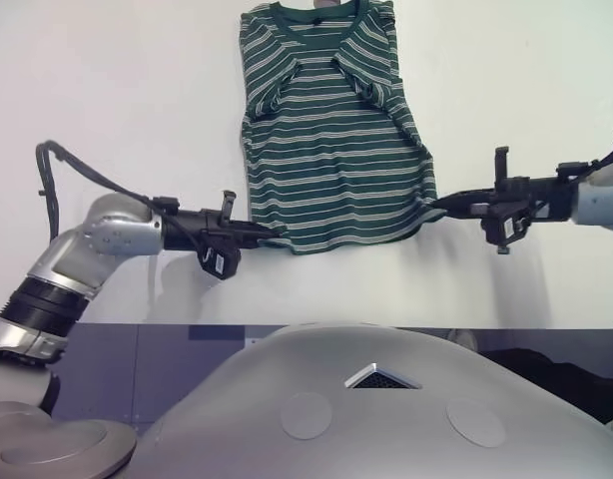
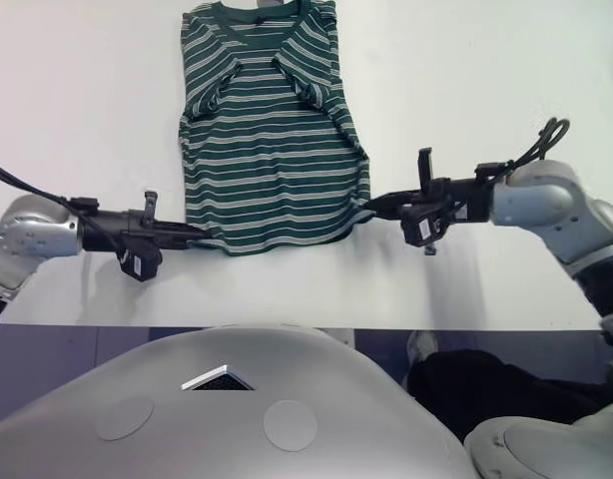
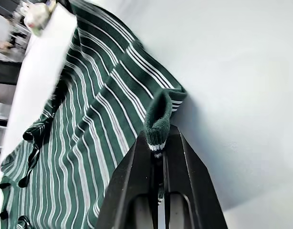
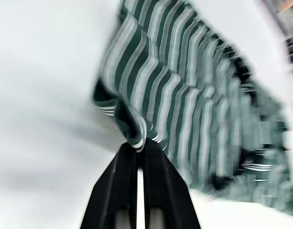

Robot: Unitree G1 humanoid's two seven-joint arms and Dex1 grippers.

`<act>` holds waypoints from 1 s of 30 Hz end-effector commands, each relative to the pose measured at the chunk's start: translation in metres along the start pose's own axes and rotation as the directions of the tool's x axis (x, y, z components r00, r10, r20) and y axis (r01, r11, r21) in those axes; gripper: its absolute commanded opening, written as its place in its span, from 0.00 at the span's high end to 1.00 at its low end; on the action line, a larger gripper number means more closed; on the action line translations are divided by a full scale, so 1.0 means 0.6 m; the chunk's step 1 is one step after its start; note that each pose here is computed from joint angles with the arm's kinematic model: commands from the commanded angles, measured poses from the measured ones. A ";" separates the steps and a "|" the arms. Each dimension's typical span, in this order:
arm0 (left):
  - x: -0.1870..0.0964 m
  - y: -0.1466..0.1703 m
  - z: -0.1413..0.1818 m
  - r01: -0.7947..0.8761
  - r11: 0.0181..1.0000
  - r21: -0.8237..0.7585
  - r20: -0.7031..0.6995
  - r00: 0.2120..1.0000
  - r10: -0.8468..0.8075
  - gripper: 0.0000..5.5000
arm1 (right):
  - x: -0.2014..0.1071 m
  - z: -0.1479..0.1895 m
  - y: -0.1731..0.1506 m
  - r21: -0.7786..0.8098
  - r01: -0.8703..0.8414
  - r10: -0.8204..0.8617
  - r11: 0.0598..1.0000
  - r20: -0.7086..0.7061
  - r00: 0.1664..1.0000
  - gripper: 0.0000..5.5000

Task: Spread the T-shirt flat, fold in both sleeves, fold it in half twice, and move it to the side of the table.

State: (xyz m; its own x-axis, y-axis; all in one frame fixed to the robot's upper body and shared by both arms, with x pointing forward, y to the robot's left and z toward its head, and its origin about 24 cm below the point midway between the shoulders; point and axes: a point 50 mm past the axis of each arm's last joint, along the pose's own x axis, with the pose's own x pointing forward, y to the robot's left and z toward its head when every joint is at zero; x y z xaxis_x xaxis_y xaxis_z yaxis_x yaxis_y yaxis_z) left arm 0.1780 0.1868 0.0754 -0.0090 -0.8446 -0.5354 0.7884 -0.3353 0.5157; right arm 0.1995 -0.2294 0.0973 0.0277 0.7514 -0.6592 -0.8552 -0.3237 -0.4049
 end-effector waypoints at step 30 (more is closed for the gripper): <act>-0.097 0.227 -0.099 0.014 0.825 -0.565 -0.121 0.988 -0.100 1.00 | -0.040 -0.099 -0.228 0.506 0.230 -0.174 0.832 -0.156 0.972 1.00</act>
State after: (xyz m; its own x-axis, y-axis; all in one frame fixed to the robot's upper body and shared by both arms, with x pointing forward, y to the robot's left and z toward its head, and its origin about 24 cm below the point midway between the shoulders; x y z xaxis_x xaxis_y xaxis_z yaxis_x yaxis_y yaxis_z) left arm 0.3114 0.2185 0.1371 -0.0689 -0.7463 -0.6620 0.9972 -0.0707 -0.0241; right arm 0.3341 -0.2452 0.1267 0.2001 0.7094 -0.6758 -0.9785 0.1793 -0.1015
